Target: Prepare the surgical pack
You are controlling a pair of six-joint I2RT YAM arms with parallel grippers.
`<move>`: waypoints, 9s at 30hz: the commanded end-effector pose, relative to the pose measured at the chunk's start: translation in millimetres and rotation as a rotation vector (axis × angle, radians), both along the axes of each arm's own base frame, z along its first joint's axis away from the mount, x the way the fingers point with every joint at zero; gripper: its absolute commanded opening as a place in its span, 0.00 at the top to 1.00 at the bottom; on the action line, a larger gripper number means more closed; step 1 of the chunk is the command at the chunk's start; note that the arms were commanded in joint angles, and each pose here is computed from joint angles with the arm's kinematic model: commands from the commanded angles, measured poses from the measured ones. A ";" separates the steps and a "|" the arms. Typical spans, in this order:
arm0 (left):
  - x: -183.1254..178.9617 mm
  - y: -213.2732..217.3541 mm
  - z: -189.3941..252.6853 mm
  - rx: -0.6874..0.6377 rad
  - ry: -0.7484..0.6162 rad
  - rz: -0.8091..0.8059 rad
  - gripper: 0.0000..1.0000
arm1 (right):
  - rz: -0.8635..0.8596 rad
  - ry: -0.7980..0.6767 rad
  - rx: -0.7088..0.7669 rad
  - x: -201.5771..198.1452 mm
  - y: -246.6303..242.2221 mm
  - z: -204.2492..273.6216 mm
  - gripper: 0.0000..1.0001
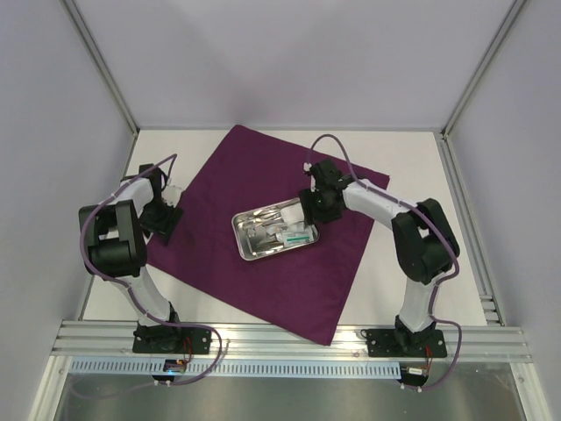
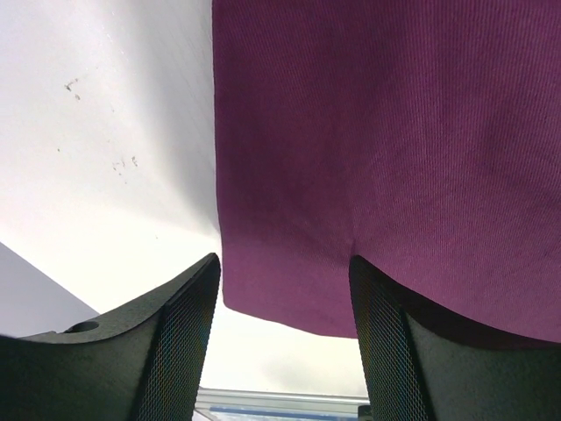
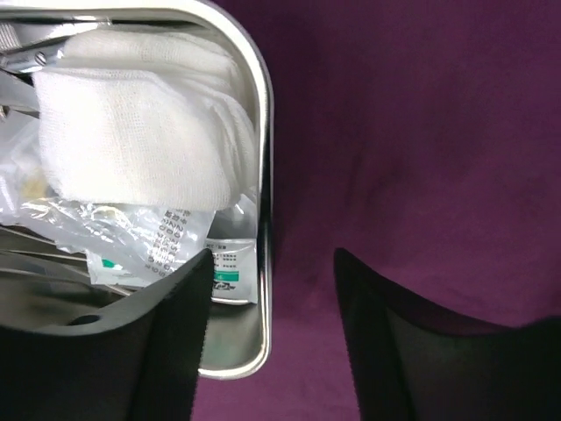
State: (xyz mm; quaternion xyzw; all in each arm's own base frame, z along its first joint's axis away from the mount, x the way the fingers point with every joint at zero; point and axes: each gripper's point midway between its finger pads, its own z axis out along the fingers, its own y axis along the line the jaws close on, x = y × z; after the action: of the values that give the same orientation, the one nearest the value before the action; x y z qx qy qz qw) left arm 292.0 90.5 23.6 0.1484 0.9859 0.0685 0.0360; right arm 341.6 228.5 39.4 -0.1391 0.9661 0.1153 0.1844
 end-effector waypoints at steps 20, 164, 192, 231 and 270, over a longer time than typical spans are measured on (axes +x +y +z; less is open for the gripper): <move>-41.3 18.5 0.3 0.015 0.018 0.126 0.27 | -0.660 0.024 0.230 133.5 -213.1 -3.6 0.30; 94.3 -128.9 100.1 -0.174 -0.224 -0.294 0.27 | -0.167 -0.389 0.154 224.1 79.8 65.3 0.33; 59.9 -179.0 -14.2 -0.213 0.034 -0.324 0.37 | -0.415 -0.011 0.201 10.5 -31.5 -16.2 1.00; 64.6 -192.3 21.5 -0.288 -0.056 -0.359 0.35 | -0.882 -0.093 0.285 41.0 -206.8 30.2 1.00; 73.3 -125.7 87.7 -0.281 -0.186 -0.211 0.27 | 0.196 -0.272 0.621 -23.6 273.8 120.7 0.42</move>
State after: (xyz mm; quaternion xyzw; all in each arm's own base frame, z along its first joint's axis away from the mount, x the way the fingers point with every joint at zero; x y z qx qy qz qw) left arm 359.9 -43.9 71.1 0.2463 0.9611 -0.0601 0.1093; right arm 318.0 476.6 95.4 -0.1443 0.8864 0.3370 0.2827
